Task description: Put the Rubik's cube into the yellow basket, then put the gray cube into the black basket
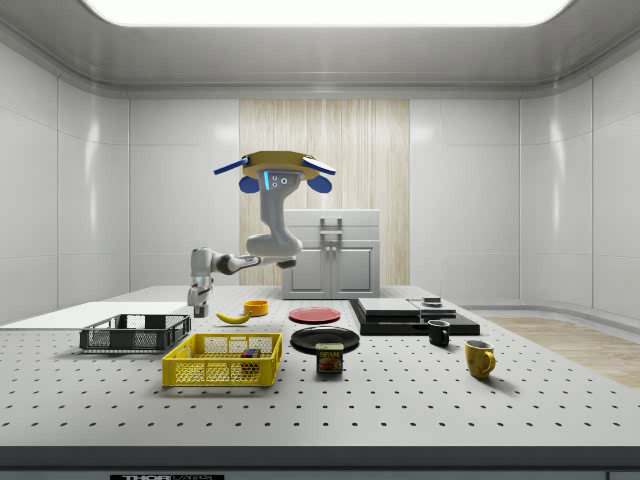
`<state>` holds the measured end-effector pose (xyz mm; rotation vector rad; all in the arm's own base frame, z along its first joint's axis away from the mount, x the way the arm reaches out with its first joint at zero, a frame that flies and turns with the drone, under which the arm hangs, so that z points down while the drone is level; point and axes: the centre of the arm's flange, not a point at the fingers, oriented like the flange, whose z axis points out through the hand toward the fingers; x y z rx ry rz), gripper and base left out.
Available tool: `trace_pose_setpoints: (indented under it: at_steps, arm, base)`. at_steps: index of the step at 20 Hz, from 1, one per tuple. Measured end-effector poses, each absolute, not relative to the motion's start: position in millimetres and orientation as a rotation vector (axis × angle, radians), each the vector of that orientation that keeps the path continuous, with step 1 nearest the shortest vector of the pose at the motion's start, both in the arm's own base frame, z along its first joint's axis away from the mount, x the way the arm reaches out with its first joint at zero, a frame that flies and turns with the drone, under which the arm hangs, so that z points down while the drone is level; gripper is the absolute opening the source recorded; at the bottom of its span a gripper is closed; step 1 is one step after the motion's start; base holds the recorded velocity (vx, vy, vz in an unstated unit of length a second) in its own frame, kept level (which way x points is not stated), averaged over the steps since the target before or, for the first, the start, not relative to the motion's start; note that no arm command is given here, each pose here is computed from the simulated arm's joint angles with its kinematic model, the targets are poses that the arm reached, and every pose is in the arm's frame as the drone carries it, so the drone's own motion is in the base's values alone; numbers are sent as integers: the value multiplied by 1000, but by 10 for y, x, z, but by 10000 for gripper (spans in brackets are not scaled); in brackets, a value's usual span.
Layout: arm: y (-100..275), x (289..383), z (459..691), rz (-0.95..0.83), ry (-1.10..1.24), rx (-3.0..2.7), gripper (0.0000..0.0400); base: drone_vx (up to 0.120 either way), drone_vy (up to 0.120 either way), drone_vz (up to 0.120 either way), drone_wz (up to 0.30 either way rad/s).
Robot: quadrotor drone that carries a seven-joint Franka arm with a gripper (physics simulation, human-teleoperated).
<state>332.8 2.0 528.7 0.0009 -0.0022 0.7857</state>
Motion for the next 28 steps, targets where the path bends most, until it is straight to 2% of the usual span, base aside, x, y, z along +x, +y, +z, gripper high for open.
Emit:
trace_pose_setpoints:
  at_steps: [28]
  arm:
    - [20,3328,5287,786,-2,1,250]
  base:
    - [120,0,0,0]
